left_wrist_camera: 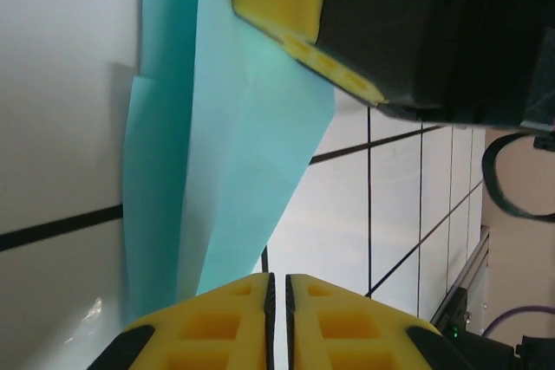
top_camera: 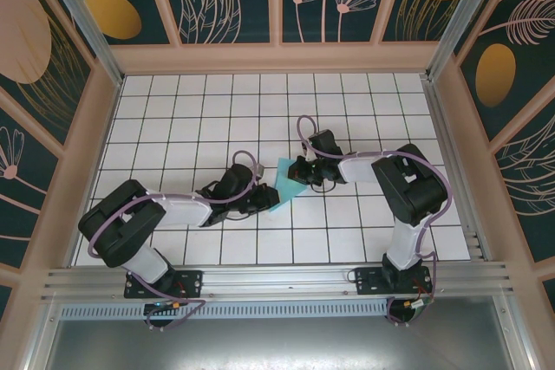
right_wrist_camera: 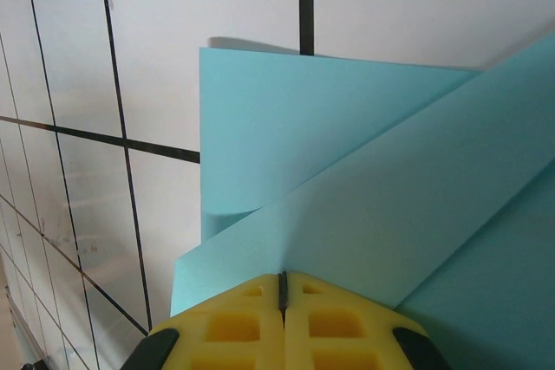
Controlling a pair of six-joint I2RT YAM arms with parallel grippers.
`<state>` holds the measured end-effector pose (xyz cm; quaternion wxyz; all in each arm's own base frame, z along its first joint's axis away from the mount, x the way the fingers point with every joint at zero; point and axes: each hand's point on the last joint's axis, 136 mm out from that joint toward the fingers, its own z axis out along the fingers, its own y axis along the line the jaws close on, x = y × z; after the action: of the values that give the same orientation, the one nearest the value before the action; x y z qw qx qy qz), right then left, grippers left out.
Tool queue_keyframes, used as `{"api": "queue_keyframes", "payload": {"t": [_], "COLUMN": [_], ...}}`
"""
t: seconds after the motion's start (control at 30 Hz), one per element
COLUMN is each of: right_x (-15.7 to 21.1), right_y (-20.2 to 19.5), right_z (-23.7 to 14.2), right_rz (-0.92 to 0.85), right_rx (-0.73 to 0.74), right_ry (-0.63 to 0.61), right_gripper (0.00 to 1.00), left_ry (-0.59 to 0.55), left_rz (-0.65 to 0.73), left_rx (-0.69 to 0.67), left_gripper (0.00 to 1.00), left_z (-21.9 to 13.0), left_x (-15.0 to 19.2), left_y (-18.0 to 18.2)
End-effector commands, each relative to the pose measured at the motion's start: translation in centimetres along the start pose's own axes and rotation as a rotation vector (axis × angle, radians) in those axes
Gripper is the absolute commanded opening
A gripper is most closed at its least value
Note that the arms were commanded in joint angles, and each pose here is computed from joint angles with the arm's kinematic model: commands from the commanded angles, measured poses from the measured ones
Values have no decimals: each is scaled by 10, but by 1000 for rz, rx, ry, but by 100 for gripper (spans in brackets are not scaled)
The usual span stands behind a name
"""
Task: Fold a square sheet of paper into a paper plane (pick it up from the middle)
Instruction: Fourth fold the wing at the center of the table.
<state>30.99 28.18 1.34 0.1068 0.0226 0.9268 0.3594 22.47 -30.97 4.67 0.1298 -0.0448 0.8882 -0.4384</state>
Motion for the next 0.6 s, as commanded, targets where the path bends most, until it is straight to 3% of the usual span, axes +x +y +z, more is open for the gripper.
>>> {"api": "queue_keyframes", "payload": {"t": [0.0,0.57], "right_x": [44,49], "right_y": [-78,-82], "right_z": [15,17], "right_rz": [92,96], "right_rx": [280,298], "right_ry": [102,114], "right_gripper": [4,4], "left_ry": [43,98], "left_rz": [-34,-97], "left_rx": [12,-59], "left_gripper": [16,17], "left_z": [3,11], "left_x": [11,28], "left_y": [7,34]}}
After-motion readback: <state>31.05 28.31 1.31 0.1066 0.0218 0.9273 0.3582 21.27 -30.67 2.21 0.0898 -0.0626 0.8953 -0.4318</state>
